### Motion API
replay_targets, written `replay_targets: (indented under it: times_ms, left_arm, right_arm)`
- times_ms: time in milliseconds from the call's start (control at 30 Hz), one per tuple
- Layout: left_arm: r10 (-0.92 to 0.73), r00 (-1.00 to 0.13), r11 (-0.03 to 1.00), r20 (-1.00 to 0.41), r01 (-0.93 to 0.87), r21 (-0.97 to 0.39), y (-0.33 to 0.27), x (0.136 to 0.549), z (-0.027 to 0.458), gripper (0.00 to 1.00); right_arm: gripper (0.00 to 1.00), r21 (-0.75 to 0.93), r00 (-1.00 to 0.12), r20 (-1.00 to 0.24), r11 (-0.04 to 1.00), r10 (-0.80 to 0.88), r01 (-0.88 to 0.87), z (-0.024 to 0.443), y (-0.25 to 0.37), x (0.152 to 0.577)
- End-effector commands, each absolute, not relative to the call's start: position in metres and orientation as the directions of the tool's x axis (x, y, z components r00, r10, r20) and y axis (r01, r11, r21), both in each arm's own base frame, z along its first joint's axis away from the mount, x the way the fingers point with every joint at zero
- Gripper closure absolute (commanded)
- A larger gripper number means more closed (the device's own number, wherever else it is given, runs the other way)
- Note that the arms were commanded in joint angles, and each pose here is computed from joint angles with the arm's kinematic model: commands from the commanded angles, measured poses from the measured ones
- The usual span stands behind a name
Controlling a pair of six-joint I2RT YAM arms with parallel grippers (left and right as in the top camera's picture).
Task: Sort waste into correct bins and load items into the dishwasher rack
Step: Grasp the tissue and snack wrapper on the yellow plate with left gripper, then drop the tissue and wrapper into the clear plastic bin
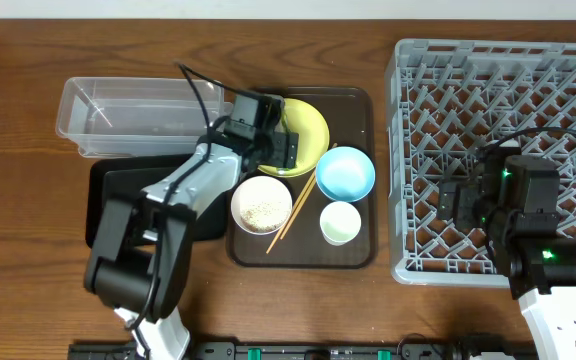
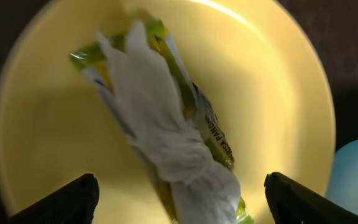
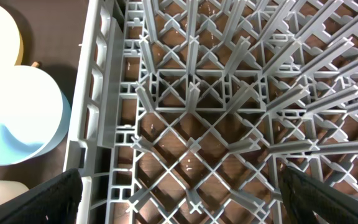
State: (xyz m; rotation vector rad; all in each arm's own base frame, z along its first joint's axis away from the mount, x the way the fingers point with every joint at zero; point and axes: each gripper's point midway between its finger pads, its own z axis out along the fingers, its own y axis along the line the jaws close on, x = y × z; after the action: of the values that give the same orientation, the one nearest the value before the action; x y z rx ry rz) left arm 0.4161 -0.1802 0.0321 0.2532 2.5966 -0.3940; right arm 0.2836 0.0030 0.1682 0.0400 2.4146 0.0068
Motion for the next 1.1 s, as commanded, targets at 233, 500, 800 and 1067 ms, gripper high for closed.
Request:
replay_targets:
  times_ms: [233, 500, 800, 1067]
  left_arm:
    - [0.133, -0.879, 0.942, -0.458, 0.256, -0.218, -0.187, 0.410, 0.009, 0.68]
    - [0.124, -0.870, 0.942, -0.476, 0.255, -0.219, -0.184, 0.407, 0.033, 0.94]
    - [0.024, -0.797, 0.952, -0.603, 0.203, -0.230, -0.144, 0.412, 0.124, 0.94]
    - [-0.458, -0.688, 0.879, -0.563, -0.258, -0.400, -0.041, 0.432, 0.153, 0.94]
  right_arm:
    - [0.01, 0.022, -0.733, -0.679, 1.000, 0.028, 0.017, 0.177, 0.006, 0.287]
    - [0.01, 0.022, -0.734, -0.679, 1.000, 0.027, 0.017, 0.177, 0.006, 0.287]
    - [0.01, 0.021, -0.734, -0.679, 1.000, 0.027, 0.017, 0.177, 0.006, 0.287]
    - [0.01, 0.022, -0.733, -0.679, 1.000, 0.027, 0.017, 0.177, 0.006, 0.287]
